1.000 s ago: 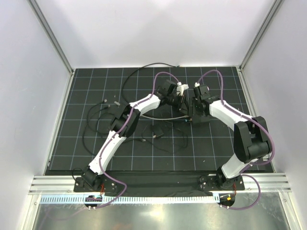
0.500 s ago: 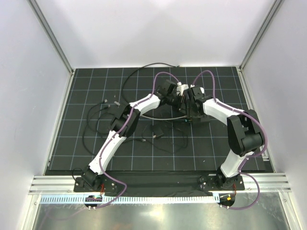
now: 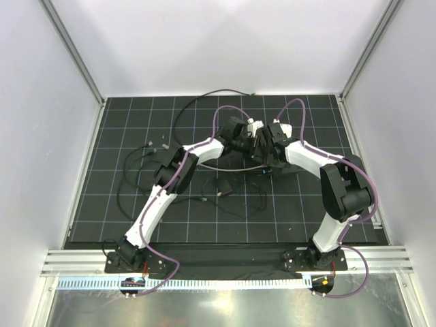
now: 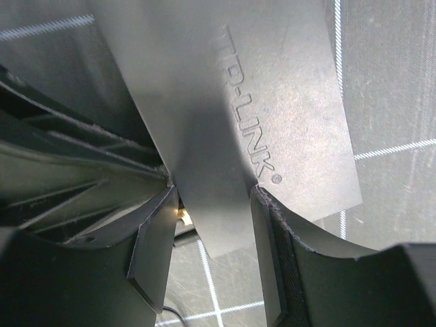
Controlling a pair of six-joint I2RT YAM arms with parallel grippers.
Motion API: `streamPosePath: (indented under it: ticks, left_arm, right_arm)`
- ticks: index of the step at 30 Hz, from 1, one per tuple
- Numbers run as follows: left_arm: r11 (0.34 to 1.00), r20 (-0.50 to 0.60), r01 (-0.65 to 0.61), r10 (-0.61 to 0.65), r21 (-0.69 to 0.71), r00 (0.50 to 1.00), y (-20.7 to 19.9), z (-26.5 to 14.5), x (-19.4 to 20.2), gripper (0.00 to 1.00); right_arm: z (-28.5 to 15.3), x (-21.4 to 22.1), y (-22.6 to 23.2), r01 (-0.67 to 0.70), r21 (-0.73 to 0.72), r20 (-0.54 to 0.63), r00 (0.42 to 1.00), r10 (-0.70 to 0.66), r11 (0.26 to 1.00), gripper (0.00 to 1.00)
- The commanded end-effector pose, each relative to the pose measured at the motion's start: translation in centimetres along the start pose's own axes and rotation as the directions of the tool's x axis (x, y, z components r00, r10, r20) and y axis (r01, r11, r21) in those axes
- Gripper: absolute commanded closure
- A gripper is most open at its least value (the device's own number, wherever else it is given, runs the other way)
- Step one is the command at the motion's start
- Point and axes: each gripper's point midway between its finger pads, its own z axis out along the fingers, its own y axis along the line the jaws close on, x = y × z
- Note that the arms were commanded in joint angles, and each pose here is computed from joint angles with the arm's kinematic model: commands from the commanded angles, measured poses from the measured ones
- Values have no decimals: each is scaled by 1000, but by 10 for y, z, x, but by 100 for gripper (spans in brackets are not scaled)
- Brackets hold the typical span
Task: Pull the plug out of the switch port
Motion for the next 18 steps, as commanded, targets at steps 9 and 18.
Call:
streamPosePath:
  ticks: [9, 18]
  left_arm:
    - [974, -19, 176, -181, -144, 983, 62, -18, 41, 100]
    - [981, 55, 23, -13, -193, 998, 28, -37, -7, 100]
  right_arm:
    - [30, 15, -30, -80, 72, -20, 996, 82, 994, 47]
    - [20, 1, -1, -81, -115, 25, 996, 84, 990, 47]
